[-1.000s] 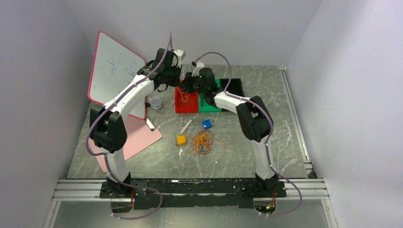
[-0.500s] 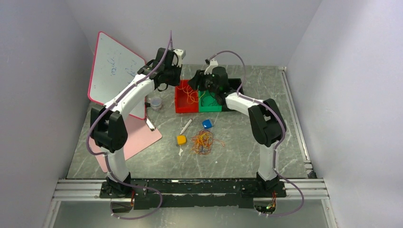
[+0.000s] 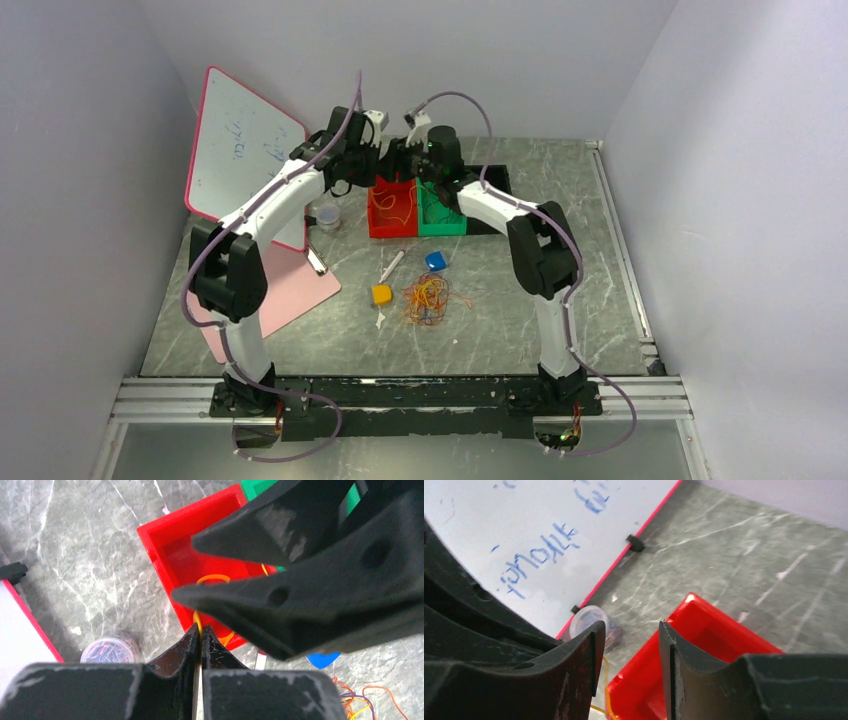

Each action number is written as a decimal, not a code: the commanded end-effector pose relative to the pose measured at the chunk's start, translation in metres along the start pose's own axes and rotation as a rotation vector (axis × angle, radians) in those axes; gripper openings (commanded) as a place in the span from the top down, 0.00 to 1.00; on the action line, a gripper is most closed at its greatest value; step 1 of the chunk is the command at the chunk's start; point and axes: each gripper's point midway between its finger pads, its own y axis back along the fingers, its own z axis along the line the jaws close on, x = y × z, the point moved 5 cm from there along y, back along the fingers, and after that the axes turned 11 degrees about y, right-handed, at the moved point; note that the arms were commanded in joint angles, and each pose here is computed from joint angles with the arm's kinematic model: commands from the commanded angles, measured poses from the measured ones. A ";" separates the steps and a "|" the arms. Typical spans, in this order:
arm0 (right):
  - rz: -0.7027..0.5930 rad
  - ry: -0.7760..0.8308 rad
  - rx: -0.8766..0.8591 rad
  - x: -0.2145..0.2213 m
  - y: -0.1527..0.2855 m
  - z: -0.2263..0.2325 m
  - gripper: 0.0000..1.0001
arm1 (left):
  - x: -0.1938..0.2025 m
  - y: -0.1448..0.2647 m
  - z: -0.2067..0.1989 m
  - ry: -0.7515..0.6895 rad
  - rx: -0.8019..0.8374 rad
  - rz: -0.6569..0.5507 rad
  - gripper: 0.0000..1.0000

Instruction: Untangle the cables

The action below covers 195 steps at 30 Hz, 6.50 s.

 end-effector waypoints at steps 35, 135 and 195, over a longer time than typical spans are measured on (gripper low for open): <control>0.308 0.218 0.116 0.040 0.094 -0.075 0.46 | 0.003 0.018 0.004 0.002 0.046 -0.024 0.93; 0.169 0.360 0.052 0.019 0.007 -0.044 0.94 | 0.013 0.015 0.008 0.020 0.021 0.002 0.93; 0.155 0.105 0.243 0.041 0.218 0.046 0.59 | -0.024 -0.005 -0.008 0.013 0.013 -0.072 0.47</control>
